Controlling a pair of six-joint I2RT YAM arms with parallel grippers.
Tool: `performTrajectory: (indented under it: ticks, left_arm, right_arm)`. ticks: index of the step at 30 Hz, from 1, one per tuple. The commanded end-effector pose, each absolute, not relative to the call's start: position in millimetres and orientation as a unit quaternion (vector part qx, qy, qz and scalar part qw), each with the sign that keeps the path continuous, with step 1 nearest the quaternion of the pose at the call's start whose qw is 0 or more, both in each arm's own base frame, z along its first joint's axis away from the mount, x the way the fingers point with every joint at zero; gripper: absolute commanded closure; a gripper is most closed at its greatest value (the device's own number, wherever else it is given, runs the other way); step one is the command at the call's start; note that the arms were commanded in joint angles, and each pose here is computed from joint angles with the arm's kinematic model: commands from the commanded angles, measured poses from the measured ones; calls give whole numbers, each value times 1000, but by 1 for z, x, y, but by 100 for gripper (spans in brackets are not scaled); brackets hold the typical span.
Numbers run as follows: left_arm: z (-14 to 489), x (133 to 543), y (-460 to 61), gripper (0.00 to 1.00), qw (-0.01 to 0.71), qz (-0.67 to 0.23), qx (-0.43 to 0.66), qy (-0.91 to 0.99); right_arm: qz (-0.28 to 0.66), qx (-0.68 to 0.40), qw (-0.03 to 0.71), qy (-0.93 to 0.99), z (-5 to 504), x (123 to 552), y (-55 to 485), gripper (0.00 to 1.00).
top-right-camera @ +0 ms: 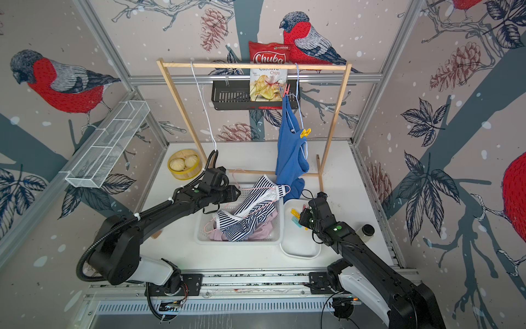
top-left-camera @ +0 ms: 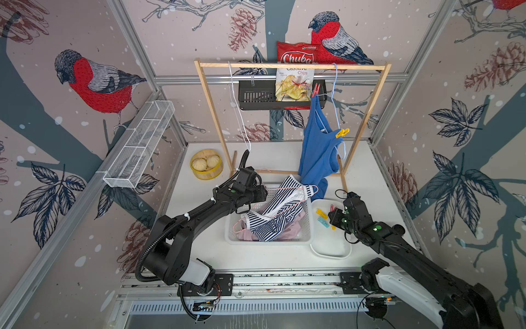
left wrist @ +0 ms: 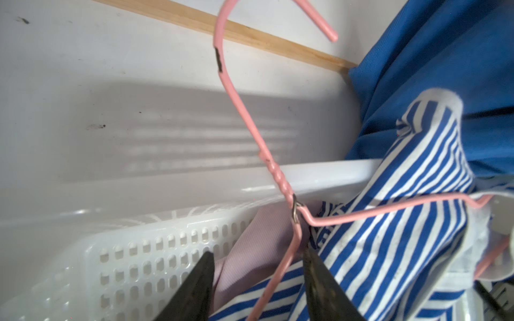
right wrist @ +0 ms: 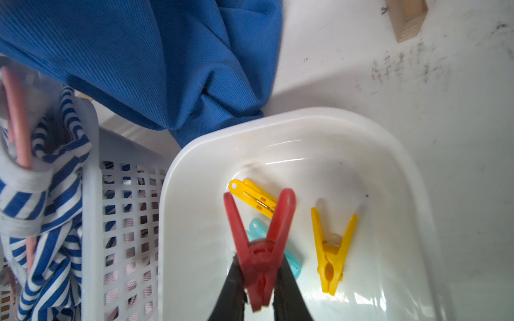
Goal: Remove the clothespins securing tank tops to the hanger
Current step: Pick up the hanger from the basket.
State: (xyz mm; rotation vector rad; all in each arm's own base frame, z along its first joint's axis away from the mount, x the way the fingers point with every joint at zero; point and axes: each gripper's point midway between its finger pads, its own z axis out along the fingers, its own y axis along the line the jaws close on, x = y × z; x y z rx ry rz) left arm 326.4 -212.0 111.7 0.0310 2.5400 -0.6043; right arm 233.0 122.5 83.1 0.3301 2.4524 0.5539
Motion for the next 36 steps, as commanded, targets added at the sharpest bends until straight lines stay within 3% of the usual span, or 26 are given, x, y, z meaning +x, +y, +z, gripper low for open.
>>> performTrajectory:
  ticks: [1, 10, 15, 22, 31, 34, 36]
  left_arm:
    - [100, 316, -202, 56, 253, -176, 66, 949]
    - [101, 310, -199, 78, 286, -133, 117, 942]
    - [102, 310, -202, 100, 294, -105, 136, 940]
    - [120, 309, -198, 100, 322, -38, 165, 931]
    - [200, 300, -186, 100, 404, 25, 178, 897]
    - [230, 292, -181, 100, 430, 10, 172, 887]
    - [250, 285, -176, 100, 446, -7, 163, 880]
  right_arm:
    - [216, 117, 308, 919, 86, 238, 126, 98]
    - [214, 116, 298, 923, 77, 235, 126, 97]
    - [211, 118, 292, 925, 74, 233, 125, 96]
    - [207, 119, 283, 929, 65, 229, 124, 92]
    - [209, 111, 278, 931, 61, 227, 131, 80]
    - [212, 107, 282, 930, 65, 227, 135, 68]
    - [214, 99, 290, 927, 71, 228, 139, 55]
